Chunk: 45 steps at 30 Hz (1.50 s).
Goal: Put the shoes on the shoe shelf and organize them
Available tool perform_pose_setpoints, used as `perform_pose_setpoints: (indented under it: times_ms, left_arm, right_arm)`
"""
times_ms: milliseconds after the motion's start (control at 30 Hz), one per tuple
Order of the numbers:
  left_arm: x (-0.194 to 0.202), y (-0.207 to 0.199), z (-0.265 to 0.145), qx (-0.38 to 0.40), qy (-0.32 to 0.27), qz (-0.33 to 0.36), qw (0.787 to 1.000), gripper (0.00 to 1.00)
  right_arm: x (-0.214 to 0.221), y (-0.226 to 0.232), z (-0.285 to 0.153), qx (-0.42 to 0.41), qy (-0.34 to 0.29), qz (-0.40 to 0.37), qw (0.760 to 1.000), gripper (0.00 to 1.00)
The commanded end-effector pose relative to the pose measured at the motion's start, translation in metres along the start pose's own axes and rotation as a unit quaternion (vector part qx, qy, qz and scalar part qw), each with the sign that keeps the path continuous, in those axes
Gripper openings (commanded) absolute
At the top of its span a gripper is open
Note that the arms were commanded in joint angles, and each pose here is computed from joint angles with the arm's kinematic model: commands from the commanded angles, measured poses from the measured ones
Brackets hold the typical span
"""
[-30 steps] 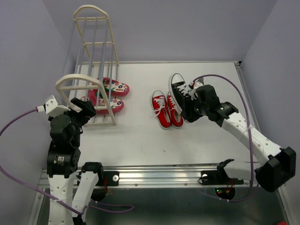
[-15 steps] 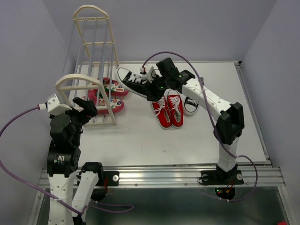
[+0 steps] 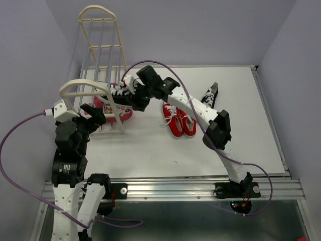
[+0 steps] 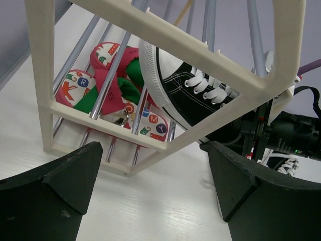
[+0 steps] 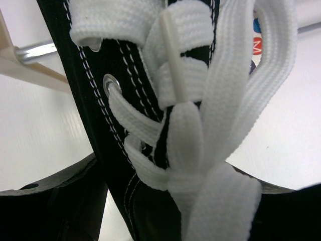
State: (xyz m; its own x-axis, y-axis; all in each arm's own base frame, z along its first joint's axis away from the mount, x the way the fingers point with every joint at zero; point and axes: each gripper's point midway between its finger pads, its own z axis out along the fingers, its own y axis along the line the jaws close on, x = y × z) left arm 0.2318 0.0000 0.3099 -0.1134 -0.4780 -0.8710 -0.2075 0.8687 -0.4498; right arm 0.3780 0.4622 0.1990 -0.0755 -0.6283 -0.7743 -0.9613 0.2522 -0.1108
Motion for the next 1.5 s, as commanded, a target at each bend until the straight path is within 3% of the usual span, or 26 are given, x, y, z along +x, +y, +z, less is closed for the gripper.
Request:
perform_pose_setpoints:
  times_ms: [0, 233, 500, 567, 867, 933, 1000, 1100, 1467]
  left_arm:
    - [-0.006, -0.005, 0.003, 0.017, -0.018, 0.008, 1.000, 0.99]
    - [-0.002, -0.010, 0.008, 0.031, -0.012, 0.011, 0.999, 0.99]
    - [0.004, -0.011, 0.011, 0.036, -0.005, 0.007, 0.999, 0.99]
    - [0.003, -0.012, 0.010, 0.041, -0.007, 0.006, 0.999, 0.99]
    - [0.009, -0.011, 0.014, 0.040, -0.002, 0.007, 0.999, 0.99]
    - [0.010, -0.011, 0.015, 0.040, 0.000, 0.008, 0.999, 0.99]
    - [0.010, -0.010, 0.016, 0.038, 0.001, 0.009, 0.999, 0.99]
    - [0.013, -0.010, 0.017, 0.039, 0.005, 0.009, 0.999, 0.99]
    - [0.013, -0.006, 0.013, 0.035, -0.001, 0.009, 0.999, 0.99]
  right_arm:
    - [-0.078, -0.017, -0.021, 0.056, -0.116, -0.020, 0.992, 0.09]
    - [-0.115, -0.014, -0.026, 0.084, -0.167, -0.040, 0.982, 0.17]
    - [-0.124, -0.003, -0.012, 0.095, -0.170, -0.058, 0.979, 0.25]
    - [-0.125, -0.002, -0.007, 0.103, -0.171, -0.061, 0.978, 0.30]
    - [-0.160, -0.004, -0.014, 0.133, -0.234, -0.070, 0.961, 0.36]
    - [-0.162, 0.001, -0.013, 0.133, -0.234, -0.077, 0.960, 0.41]
    - [-0.156, -0.002, -0.010, 0.142, -0.223, -0.082, 0.961, 0.60]
    - [-0.152, 0.001, -0.003, 0.133, -0.226, -0.072, 0.962, 0.68]
    - [-0.166, 0.042, 0.002, 0.018, -0.278, 0.007, 0.961, 0.82]
